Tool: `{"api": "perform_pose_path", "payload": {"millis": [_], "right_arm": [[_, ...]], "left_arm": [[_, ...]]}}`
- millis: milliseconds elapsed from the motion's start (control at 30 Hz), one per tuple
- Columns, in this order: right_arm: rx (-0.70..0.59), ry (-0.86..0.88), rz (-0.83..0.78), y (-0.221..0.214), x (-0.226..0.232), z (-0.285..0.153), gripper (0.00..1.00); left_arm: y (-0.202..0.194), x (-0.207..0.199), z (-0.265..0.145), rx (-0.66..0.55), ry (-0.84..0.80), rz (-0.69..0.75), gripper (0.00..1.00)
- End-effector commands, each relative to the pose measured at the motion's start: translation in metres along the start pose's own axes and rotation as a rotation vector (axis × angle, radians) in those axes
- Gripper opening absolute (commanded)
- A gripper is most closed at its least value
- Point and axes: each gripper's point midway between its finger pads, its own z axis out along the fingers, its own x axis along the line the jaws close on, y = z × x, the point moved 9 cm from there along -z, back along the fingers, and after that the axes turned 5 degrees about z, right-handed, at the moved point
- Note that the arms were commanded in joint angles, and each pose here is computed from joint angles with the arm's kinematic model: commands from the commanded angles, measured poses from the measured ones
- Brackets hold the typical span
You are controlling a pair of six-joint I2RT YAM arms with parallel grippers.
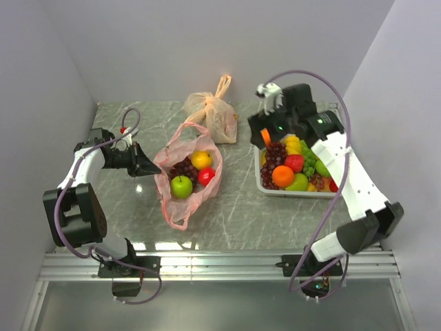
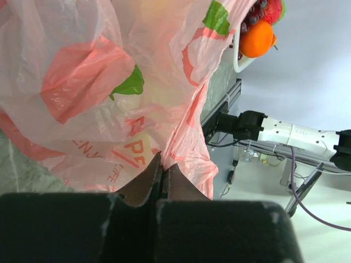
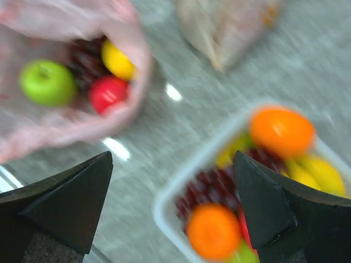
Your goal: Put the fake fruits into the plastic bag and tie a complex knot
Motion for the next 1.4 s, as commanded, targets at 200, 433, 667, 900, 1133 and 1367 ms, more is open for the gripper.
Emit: {"api": "perform_pose_path", "payload": {"millis": [200,433,667,900,1133,1367], "right_arm": [[0.22,-0.272,-0.054,-0.096,-0.034,-0.029,0.96],[0.282,-0.336,0.026,-0.128,-0.041,-0.002,0.94],[0.302,-0.358,0.045,-0.137,-0.045,0.008,0.94],[0.357,-0.303,0.079,-0.149,-0.04,0.016,0.93],[0.392,-0.296,0.106,-0.166,-0.039,0.023,0.93],[0.372,-0.308,0.102,-0.157,-0.039,0.018,0.71]], "left_arm": [[0.004,-0.003,0.0,-0.013,-0.006,0.072,0.0],[0.01,-0.005,-0.001,-0.021,-0.001,0.084,0.01],[0.012,-0.005,-0.001,-0.021,0.0,0.086,0.0],[0.016,-0.006,-0.001,-0.023,-0.003,0.087,0.0],[0.017,-0.006,-0.001,-0.025,-0.01,0.082,0.01],[0.018,-0.006,-0.001,-0.024,-0.007,0.085,0.0]]}}
